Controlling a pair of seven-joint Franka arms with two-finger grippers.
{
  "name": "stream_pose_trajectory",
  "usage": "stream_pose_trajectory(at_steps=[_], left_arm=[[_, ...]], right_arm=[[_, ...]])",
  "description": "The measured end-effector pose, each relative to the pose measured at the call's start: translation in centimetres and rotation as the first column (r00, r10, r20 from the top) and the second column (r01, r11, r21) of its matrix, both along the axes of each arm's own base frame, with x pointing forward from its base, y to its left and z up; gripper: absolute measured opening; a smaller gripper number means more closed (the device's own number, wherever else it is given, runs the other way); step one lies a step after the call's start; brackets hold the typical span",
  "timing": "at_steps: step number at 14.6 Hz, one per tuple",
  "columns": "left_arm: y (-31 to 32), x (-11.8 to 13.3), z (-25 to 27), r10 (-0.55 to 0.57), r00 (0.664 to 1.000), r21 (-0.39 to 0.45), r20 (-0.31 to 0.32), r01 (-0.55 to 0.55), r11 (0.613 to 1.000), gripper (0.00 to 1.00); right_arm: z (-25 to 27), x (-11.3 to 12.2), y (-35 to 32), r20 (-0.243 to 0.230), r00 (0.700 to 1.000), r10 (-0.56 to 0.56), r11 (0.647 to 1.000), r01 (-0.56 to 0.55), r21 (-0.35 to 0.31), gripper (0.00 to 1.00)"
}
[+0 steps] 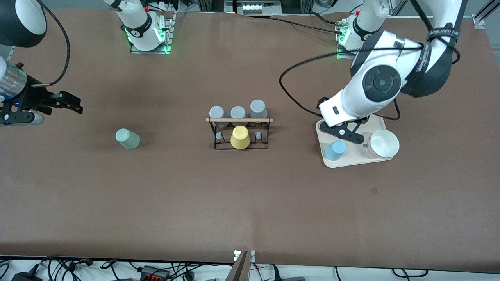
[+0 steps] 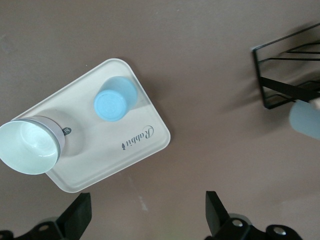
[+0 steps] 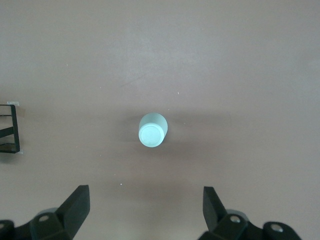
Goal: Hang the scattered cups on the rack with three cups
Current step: 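Lower the left gripper over the light blue cup on the tray, then close the left gripper on the light blue cup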
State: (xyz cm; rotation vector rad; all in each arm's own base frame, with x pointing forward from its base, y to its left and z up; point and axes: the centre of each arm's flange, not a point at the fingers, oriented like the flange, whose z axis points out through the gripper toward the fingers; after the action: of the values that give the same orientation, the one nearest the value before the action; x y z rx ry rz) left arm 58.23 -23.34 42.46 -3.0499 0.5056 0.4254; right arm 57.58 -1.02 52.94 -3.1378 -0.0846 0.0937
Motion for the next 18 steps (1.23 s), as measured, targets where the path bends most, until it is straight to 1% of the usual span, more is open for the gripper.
stream_pose_trajectory(at_steps=[1, 3, 5, 7, 9, 12, 18], left_arm=[[1.3, 1.3, -2.0, 0.027, 1.000, -0.004, -0.002, -0.027, 1.000, 1.00], [4.5, 3.4, -6.4, 0.083, 0.996, -0.011, -0.031, -0.084, 0.996, 1.00], [5.4, 4.2, -9.8, 0.108, 0.993, -0.013, -0.055, -0.109, 0.994, 1.00], [4.7, 4.3, -12.1, 0.123, 0.990, -0.009, -0.070, -0.124, 0.992, 1.00], [4.3, 4.3, -13.8, 0.128, 0.989, -0.003, -0.080, -0.129, 0.992, 1.00], [4.3, 4.2, -15.1, 0.116, 0.990, 0.041, -0.076, -0.113, 0.993, 1.00], [4.3, 4.1, -17.5, 0.159, 0.983, 0.072, -0.090, -0.153, 0.986, 1.00]], right_arm=[[-0.1, 0.1, 0.0, -0.002, 1.000, 0.001, 1.000, -0.001, 0.000, 1.00], [0.0, 0.1, 0.1, -0.001, 1.000, 0.001, 1.000, -0.001, 0.000, 1.00], [0.2, 0.1, 0.4, 0.004, 1.000, 0.011, 1.000, -0.011, -0.005, 1.00], [0.5, 0.1, 1.0, 0.009, 0.999, 0.032, 0.999, -0.032, -0.036, 1.00], [0.6, 0.1, 1.5, 0.018, 0.999, 0.049, 0.997, -0.048, -0.054, 1.00], [0.7, 0.2, 1.6, 0.025, 0.998, 0.050, 0.997, -0.048, -0.056, 1.00], [0.7, 0.2, 1.6, 0.027, 0.999, 0.039, 0.999, -0.038, -0.028, 1.00]])
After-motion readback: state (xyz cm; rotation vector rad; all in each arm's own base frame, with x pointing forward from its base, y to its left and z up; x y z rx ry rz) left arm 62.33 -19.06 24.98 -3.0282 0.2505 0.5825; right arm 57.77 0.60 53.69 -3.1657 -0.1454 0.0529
